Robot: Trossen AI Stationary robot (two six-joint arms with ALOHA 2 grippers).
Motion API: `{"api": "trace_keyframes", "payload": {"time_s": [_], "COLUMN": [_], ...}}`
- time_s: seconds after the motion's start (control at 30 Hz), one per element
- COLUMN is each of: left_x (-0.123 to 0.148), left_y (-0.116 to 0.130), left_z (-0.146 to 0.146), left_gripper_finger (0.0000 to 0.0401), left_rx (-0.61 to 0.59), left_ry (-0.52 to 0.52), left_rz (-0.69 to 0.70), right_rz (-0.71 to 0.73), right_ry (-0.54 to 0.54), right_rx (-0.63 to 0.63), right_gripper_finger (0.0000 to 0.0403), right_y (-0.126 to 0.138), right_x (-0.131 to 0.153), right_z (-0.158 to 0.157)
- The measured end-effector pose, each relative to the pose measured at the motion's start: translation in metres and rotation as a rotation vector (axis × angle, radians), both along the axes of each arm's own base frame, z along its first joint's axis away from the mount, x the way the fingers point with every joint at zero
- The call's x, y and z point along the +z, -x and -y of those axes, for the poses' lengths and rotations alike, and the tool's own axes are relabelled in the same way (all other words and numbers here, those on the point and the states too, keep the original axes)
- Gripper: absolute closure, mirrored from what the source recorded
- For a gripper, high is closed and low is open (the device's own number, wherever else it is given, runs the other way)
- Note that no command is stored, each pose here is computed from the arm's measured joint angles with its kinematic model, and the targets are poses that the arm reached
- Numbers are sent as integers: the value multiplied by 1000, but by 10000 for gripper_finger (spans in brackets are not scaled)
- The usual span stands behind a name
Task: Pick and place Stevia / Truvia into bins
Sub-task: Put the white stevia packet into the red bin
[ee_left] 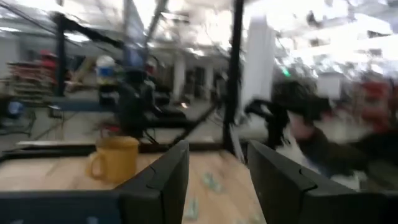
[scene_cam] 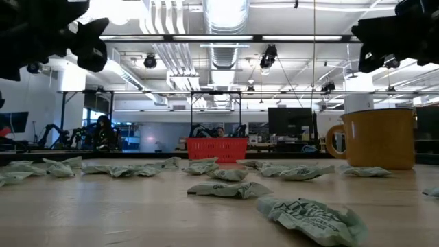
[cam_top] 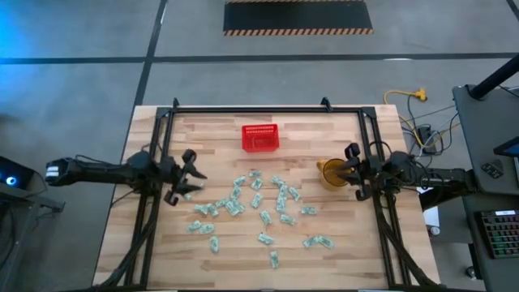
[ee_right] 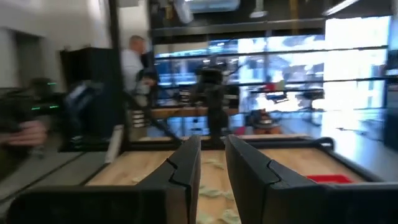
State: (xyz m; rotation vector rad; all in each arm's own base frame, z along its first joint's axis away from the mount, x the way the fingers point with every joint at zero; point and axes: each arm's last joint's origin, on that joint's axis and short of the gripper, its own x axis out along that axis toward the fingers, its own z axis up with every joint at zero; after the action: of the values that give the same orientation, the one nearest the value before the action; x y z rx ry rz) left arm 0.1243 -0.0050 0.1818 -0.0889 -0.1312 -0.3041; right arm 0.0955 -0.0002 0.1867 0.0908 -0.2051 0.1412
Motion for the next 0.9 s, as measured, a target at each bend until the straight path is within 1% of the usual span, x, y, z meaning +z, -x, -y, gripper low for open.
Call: {"api": "trace_keyframes", "payload": {"time_s": [0.1, 0.17, 0.3, 0.33, 0.4, 0.43, 0.5, 0.6, 0.67, 0.8, 0.9], "left_x": [-7, -12, -17, -14, -1, 2, 6, 13, 14, 15, 19], "left_y": [-7, -13, -25, -28, -38, -42, -54, -71, -82, -104, -118], "left_z": [5, 8, 9, 9, 8, 7, 6, 2, 1, -2, -2], "left_gripper_finger": [253, 253, 253, 253, 253, 253, 253, 253, 253, 253, 253], "left_rx": [-31, -49, -50, -47, -3, 32, 116, 251, 305, 409, 483], "left_ry": [-86, -116, -155, -169, -226, -257, -288, -284, -290, -336, -355], "left_rz": [-31, -50, -68, -50, 45, 66, 57, 7, -66, -305, -512], "right_rz": [-4, -3, 47, 68, 101, 107, 109, 102, 104, 107, 82], "right_ry": [27, 51, 117, 143, 177, 179, 161, 141, 160, 192, 172], "right_rx": [107, 144, 131, 125, 115, 115, 119, 125, 120, 112, 118], "right_gripper_finger": [335, 335, 335, 335, 335, 335, 335, 335, 335, 335, 335], "right_y": [0, 0, 1, 1, 2, 2, 2, 1, 1, 0, -3], "right_x": [0, -1, 3, 4, 7, 7, 8, 8, 11, 20, 27], "right_z": [-3, -4, -5, -5, -5, -5, -5, -5, -5, -4, -4]}}
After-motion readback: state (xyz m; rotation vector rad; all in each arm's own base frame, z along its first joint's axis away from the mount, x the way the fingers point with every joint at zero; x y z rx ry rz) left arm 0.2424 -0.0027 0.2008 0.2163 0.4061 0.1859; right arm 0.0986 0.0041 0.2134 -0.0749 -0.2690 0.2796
